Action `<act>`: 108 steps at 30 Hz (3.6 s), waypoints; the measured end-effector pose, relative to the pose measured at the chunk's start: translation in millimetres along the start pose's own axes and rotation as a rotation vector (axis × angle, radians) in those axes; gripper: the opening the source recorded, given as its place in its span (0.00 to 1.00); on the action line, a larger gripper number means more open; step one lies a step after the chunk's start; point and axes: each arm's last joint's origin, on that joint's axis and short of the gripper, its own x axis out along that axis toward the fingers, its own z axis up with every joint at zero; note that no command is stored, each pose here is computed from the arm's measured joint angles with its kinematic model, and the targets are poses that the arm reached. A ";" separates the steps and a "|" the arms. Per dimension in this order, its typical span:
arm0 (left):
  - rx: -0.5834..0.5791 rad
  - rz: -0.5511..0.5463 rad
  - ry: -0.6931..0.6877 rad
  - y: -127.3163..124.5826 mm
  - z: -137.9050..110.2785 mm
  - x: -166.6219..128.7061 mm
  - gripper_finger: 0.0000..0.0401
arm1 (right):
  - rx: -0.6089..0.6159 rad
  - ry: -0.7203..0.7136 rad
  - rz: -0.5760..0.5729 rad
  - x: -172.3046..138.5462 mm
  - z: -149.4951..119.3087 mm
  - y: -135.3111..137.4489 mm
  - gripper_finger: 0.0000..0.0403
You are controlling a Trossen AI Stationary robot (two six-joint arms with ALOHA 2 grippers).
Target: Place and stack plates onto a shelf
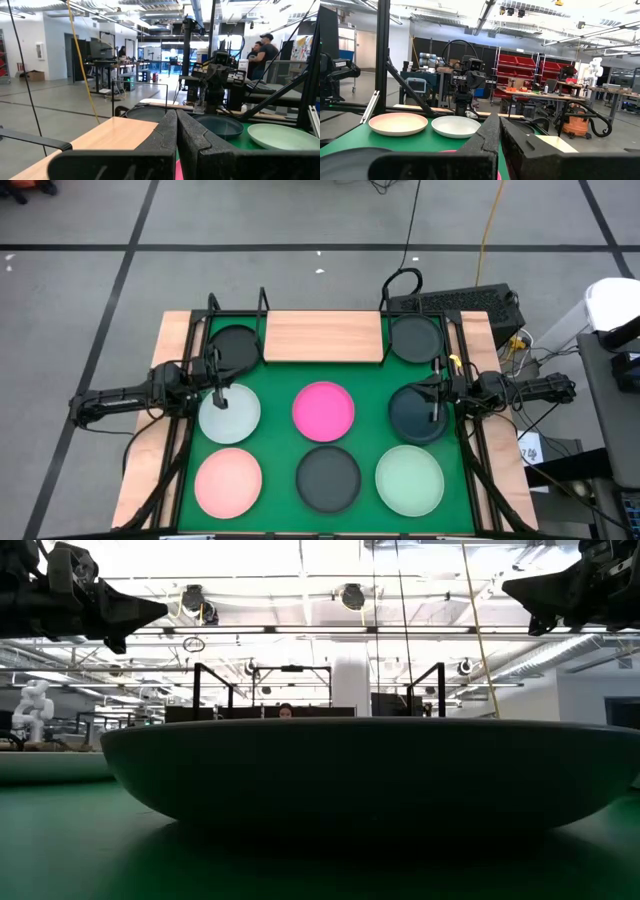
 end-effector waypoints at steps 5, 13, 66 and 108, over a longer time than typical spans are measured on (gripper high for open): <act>0.000 0.000 0.000 0.0 0.0 0.0 0.00 | 0.000 0.000 0.000 0.0 0.0 0.0 0.00; 0.000 0.000 0.000 0.0 0.0 0.0 0.00 | 0.000 0.000 0.000 0.0 0.0 0.0 0.00; 0.000 0.000 0.000 0.0 0.0 0.0 0.00 | -0.002 0.243 -0.025 20.9 -15.9 6.0 0.00; 0.000 0.000 0.000 0.0 0.0 0.0 0.00 | -0.096 0.457 0.192 113.1 -13.9 33.8 0.08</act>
